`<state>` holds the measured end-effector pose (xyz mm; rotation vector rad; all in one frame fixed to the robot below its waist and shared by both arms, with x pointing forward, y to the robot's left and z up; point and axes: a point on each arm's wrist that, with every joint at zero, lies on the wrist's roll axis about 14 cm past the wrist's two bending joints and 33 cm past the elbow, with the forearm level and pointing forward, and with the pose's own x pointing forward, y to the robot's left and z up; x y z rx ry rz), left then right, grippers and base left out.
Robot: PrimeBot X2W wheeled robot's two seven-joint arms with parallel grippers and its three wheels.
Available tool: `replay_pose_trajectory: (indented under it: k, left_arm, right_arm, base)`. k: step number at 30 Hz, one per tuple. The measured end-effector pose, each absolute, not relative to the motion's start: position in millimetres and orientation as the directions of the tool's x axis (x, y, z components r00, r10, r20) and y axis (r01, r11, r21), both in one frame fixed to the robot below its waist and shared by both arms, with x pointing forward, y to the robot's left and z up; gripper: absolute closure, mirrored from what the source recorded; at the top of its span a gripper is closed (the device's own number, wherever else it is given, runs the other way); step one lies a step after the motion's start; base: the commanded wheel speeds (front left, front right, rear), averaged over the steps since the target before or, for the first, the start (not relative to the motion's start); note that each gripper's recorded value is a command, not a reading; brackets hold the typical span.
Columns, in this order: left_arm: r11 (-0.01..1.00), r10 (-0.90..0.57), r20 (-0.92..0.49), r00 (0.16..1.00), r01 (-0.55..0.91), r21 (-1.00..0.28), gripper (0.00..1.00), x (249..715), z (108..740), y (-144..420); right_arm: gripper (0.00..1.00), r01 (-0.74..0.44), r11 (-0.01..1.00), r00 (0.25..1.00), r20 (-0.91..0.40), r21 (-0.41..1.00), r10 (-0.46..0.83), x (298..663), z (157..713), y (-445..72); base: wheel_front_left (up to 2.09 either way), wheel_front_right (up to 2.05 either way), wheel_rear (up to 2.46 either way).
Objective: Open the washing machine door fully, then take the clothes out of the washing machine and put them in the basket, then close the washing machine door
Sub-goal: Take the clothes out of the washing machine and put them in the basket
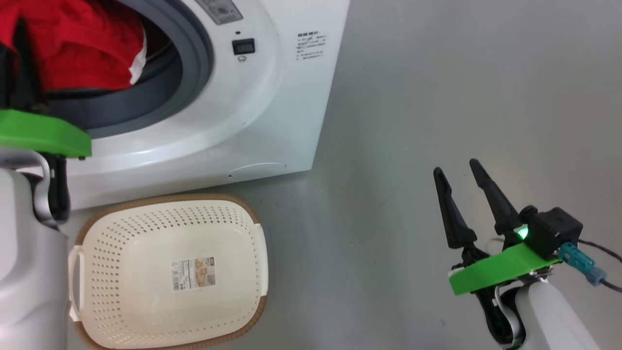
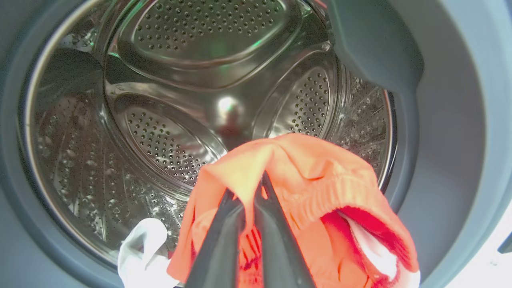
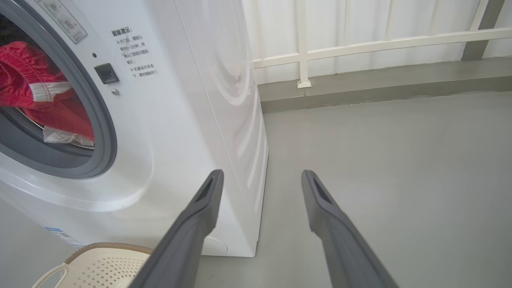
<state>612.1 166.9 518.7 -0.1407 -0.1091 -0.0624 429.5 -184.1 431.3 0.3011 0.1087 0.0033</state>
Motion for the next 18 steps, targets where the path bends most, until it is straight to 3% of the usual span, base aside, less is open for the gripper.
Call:
replay_pose_trajectory:
  k: [18]
  left_arm:
    - [0.985,-0.001,0.295,0.956,0.051,-0.165,1.00,552.3,571.1,188.7]
  right_arm:
    - [0.00,-0.016,0.953,0.994,-0.098,0.304,0.049,420.1,436.1,-173.8]
  base:
    - [0.00,0.00,0.00]
